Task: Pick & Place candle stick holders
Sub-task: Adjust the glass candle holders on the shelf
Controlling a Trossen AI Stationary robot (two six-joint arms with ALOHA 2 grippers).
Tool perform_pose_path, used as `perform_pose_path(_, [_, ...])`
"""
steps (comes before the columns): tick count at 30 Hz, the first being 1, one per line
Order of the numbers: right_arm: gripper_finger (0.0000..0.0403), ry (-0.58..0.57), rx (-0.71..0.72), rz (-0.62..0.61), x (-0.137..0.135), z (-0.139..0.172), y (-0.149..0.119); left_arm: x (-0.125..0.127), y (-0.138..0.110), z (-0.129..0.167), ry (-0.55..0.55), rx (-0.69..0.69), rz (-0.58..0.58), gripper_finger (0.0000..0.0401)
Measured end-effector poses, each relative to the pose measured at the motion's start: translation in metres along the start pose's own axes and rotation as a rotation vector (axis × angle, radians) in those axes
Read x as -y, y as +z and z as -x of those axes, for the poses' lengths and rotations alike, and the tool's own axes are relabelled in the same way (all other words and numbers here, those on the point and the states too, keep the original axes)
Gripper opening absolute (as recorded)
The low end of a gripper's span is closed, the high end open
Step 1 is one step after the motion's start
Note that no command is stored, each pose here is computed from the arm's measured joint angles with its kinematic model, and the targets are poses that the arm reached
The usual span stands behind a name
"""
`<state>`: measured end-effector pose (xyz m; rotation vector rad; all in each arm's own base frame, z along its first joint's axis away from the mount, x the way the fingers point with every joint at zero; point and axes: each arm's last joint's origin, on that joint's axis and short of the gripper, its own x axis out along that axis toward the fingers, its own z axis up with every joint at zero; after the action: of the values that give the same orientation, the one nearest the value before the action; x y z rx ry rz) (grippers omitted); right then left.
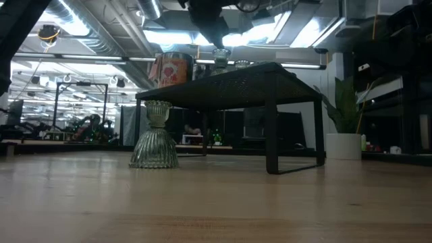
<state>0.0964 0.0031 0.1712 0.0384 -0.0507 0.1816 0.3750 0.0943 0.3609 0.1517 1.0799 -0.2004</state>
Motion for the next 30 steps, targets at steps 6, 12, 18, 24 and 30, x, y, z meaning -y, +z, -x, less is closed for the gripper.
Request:
perform_pose_path(6, [0.0016, 0.000, 0.000, 0.000, 0.000, 0.000, 0.000, -0.001, 0.001, 0.000, 0.007, 0.007, -0.001, 0.0001])
perform_pose_path(12, [0.0016, 0.000, 0.000, 0.000, 0.000, 0.000, 0.000, -0.001, 0.001, 0.000, 0.007, 0.007, -0.001, 0.0001])
perform_pose_path(18, [0.0016, 0.000, 0.000, 0.000, 0.000, 0.000, 0.000, -0.001, 0.001, -0.003, 0.004, 0.001, -0.007, 0.0001])
perform_pose_path(24, [0.0016, 0.000, 0.000, 0.000, 0.000, 0.000, 0.000, -0.002, 0.004, -0.010, 0.008, 0.009, -0.014, 0.0001])
perform_pose_path(30, [0.0016, 0.000, 0.000, 0.000, 0.000, 0.000, 0.000, -0.005, 0.005, -0.017, 0.026, -0.009, -0.019, 0.0001])
